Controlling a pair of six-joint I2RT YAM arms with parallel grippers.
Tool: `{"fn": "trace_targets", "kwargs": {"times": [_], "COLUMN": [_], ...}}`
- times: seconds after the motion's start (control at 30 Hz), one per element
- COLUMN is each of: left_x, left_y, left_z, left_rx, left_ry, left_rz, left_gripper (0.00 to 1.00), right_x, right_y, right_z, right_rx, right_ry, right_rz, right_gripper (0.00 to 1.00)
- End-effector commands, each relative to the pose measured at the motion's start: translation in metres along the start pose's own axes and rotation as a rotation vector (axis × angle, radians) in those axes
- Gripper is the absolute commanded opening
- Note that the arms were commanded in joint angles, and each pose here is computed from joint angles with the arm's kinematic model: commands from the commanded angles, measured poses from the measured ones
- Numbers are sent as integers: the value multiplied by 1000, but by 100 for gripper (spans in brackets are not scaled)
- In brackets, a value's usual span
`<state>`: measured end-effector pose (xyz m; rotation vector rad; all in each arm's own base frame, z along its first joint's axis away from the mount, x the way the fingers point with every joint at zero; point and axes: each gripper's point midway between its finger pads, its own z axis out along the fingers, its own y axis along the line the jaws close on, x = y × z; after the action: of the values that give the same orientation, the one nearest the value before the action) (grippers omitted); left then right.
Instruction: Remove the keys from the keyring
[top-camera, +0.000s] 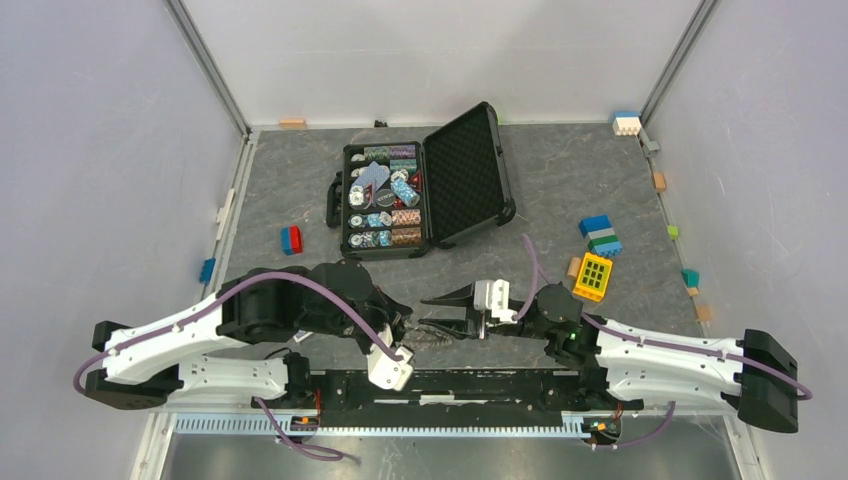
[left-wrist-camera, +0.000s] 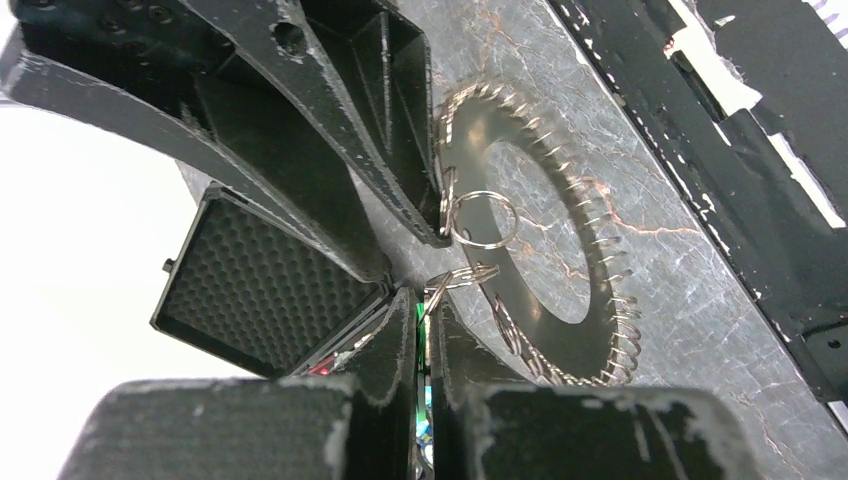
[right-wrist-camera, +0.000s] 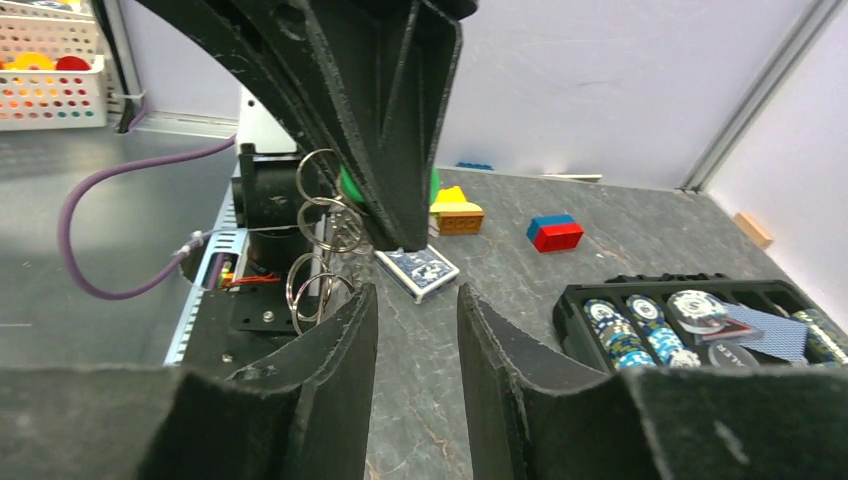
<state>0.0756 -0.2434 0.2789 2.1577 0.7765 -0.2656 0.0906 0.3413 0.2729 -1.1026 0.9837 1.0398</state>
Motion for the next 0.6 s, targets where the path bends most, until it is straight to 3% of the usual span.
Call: {"fn": "trace_targets", "kwargs": {"times": [0.0, 0.57], "left_x": [-12, -5], "left_y": [22, 27], "left_z": [-5, -1], "left_rx": [-96, -121], "left_ry": [-47, -10], "left_rz": [58, 53], "left_gripper": [2, 2], "right_x": [-22, -29], "right_y": [6, 14], "right_z": [7, 10], "right_rx": [-49, -83], "right_ry": [-61, -113], "right_rz": [28, 106], "right_gripper": [39, 37]}}
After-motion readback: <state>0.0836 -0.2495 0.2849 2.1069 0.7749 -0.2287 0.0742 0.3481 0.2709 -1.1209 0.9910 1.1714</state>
